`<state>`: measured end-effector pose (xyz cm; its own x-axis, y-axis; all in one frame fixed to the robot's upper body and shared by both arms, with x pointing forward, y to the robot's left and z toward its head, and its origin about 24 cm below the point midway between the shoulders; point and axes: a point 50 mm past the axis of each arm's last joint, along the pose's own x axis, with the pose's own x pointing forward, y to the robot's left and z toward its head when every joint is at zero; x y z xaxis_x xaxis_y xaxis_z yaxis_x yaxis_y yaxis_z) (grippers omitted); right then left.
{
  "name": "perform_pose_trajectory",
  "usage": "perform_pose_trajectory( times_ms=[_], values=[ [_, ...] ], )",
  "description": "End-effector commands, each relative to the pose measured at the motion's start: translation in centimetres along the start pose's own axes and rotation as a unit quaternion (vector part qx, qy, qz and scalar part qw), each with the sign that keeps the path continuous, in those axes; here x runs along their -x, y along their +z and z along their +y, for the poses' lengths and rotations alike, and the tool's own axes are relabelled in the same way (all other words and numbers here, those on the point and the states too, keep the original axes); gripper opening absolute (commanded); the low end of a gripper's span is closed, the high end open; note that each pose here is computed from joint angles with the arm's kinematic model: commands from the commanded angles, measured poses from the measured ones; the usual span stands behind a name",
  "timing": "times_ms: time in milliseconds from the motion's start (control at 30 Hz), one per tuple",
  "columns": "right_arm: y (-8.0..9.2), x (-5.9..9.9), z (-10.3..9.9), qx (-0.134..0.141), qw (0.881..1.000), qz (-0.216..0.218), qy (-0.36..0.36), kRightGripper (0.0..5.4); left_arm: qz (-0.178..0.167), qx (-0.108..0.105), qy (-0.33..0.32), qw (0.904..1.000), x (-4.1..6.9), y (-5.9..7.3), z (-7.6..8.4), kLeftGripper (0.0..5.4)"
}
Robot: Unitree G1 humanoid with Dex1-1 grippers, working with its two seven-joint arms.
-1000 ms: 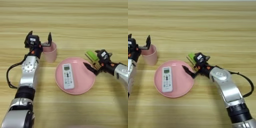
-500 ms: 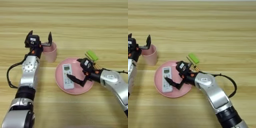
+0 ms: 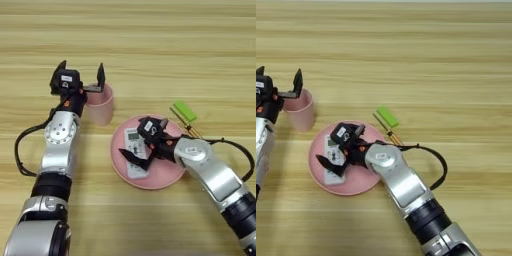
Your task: Move the objects on the table
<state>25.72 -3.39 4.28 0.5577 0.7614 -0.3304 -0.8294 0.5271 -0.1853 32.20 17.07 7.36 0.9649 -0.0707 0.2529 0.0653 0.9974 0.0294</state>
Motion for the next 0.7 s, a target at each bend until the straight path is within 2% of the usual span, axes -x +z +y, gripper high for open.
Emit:
perform_pose_trajectory(
  times_ms=[33,333,433,600,700],
  values=[
    [-0.1,-0.4,0.4,0.029,1.0,0.007,-0.003,5.38,-0.008,-0.005,-0.003,1.0,-0.1,0.3,-0.2,5.4],
    [-0.6,-0.6,0.7,0.045,0.999,0.021,-0.007,5.38,-0.008,-0.005,-0.003,1.0,-0.2,0.3,-0.3,5.4],
    [-0.6,-0.5,0.7,0.061,0.998,0.032,-0.005,5.38,-0.008,-0.005,-0.004,1.0,-0.2,0.3,-0.3,5.4],
    [-0.8,0.1,0.1,0.065,0.997,0.043,-0.007,5.38,-0.007,-0.004,-0.004,1.0,-0.2,0.2,-0.4,5.4],
    [-1.0,0.5,-0.2,0.079,0.995,0.059,-0.007,5.38,-0.007,-0.004,-0.004,1.0,-0.2,0.2,-0.4,5.4]
  ],
)
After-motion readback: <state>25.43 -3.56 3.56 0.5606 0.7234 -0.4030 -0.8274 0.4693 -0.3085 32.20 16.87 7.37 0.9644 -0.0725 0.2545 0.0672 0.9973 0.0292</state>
